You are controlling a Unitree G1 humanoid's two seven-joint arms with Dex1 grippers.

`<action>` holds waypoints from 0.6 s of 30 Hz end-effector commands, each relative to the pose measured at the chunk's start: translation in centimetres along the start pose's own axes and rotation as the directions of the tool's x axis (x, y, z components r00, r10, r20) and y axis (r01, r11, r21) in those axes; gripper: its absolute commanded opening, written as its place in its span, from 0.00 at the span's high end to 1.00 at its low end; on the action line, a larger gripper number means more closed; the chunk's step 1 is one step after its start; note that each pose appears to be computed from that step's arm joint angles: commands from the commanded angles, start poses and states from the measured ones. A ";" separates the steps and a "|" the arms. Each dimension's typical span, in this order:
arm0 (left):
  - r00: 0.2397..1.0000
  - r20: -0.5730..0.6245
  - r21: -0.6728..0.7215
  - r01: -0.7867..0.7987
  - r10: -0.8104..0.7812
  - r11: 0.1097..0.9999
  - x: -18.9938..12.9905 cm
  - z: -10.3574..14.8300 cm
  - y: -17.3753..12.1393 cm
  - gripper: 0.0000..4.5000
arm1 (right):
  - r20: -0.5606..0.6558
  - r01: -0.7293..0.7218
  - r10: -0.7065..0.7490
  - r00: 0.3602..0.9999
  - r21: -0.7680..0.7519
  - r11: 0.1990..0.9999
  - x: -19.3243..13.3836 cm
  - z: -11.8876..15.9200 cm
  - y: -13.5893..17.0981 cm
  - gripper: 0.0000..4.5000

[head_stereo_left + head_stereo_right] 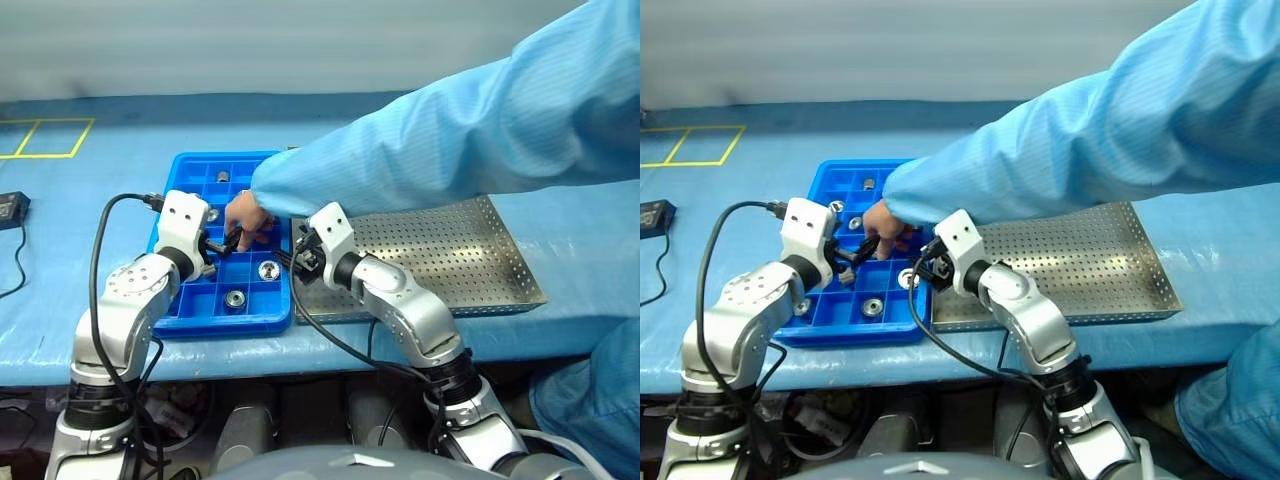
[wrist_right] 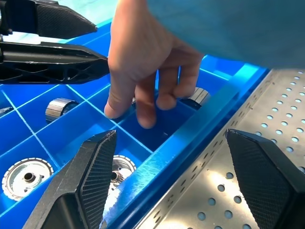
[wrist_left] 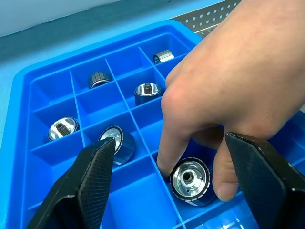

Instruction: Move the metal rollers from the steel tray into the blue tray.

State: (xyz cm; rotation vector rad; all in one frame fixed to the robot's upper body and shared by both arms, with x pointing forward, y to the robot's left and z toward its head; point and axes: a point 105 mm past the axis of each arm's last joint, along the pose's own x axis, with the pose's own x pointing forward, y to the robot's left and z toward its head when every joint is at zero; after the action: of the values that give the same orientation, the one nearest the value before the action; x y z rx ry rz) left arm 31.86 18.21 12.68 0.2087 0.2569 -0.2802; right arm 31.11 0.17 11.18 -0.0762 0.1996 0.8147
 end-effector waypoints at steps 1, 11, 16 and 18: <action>0.999 0.040 0.018 0.011 -0.012 1.000 0.0 0.9 -0.3 0.11 | 0.049 0.010 -0.009 0.999 -0.012 1.000 -0.3 1.3 -0.1 0.14; 0.999 0.037 0.020 0.032 -0.033 0.999 0.1 0.7 -0.7 0.11 | 0.049 0.027 -0.027 0.998 -0.013 1.000 -0.5 1.3 -0.5 0.14; 0.998 0.037 0.018 0.040 -0.040 0.999 0.2 0.6 -0.8 0.11 | 0.046 0.036 -0.035 0.998 -0.010 0.999 -0.7 1.2 -0.6 0.14; 0.998 0.037 0.018 0.044 -0.044 0.999 0.2 0.6 -0.9 0.11 | 0.046 0.038 -0.037 0.998 -0.010 0.999 -0.7 1.3 -0.7 0.14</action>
State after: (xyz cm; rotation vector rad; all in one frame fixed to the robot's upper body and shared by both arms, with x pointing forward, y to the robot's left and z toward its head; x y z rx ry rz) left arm 31.75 17.33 12.40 0.2119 0.2566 -0.3239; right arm 31.53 -0.60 11.07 -0.0812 0.2053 0.7755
